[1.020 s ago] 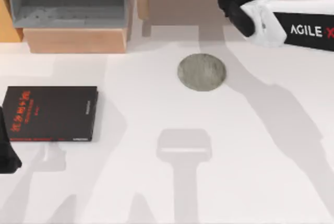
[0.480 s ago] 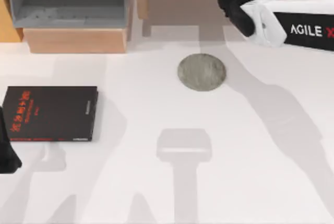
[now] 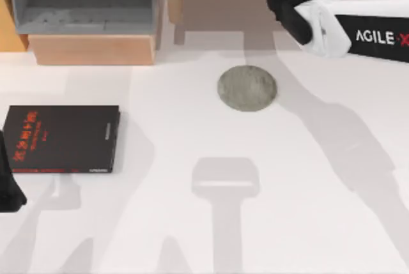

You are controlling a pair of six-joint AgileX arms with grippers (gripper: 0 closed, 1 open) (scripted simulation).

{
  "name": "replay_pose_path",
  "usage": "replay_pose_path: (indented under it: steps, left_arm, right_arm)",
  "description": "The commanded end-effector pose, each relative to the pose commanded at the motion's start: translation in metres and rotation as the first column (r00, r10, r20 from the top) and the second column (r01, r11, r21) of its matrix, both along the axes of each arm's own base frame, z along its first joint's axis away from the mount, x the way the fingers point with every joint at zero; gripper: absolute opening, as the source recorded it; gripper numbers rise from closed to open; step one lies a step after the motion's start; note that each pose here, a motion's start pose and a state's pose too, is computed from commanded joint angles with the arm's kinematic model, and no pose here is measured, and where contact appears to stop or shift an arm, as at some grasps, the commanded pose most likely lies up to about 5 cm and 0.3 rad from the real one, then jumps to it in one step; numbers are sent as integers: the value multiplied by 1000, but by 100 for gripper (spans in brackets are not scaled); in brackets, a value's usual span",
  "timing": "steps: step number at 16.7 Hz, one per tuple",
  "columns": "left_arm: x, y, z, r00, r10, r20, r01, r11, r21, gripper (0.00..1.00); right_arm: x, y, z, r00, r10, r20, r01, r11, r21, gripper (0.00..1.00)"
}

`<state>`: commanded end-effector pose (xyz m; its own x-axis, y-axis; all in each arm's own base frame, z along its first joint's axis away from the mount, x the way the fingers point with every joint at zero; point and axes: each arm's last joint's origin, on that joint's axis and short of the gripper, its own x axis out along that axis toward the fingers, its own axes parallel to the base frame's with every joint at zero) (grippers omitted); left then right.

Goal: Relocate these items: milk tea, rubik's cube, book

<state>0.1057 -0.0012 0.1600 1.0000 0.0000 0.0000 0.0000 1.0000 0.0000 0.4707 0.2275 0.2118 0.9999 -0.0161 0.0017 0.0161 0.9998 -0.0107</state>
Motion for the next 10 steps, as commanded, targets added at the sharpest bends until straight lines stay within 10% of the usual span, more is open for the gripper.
replay_pose_path:
  steps: [10]
  left_arm:
    - [0, 0, 0, 1000, 0, 0, 0, 1000, 0, 100]
  right_arm:
    - [-57, 1, 3, 1000, 4, -21, -5, 1000, -10, 0]
